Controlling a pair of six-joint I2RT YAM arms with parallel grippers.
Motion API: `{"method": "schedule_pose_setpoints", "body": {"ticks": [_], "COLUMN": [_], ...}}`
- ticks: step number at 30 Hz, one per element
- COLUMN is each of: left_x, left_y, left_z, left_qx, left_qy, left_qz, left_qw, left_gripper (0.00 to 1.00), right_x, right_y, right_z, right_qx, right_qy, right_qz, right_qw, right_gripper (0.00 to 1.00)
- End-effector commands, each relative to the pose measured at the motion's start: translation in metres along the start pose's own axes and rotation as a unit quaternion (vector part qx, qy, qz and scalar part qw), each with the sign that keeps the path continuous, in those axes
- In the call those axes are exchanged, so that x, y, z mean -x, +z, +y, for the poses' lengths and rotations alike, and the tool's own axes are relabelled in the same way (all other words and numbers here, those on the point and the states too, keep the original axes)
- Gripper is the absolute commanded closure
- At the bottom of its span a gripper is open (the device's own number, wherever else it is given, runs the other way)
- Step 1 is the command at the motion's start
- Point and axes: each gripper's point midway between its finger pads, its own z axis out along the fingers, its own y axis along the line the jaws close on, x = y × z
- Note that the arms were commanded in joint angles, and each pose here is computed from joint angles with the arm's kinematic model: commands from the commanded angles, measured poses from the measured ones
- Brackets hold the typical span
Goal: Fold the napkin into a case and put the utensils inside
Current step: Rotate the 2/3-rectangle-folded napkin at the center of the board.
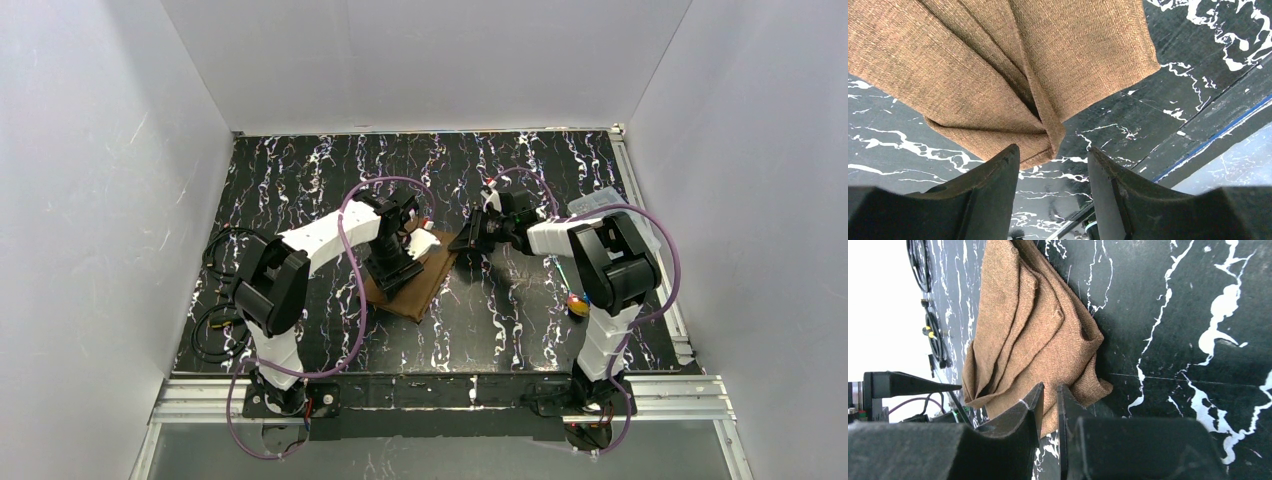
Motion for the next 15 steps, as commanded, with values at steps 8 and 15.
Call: {"method": "schedule_pose_setpoints", "body": {"ticks": [8, 15], "left_x": [0.005, -0.002], "left_y": [0.006, 0.019], "left_z": [-0.002, 0.006], "left_qx": [0.004, 0.017], "left_qy": [0.002, 0.005], "left_qz": [-0.01, 0.006], "left_qw": [1.0, 1.0], "left_gripper": [0.51, 0.69], "right_x": [0.027, 0.006], "right_y": [-0.007, 0.008], "right_z": [0.045, 0.013], "right_qx": [0.059, 0.035], "right_qy": [-0.025, 0.0], "right_qz": [-0.024, 0.002], "right_qw": [0.998, 0.999], "right_gripper": [0.75, 0.77]}}
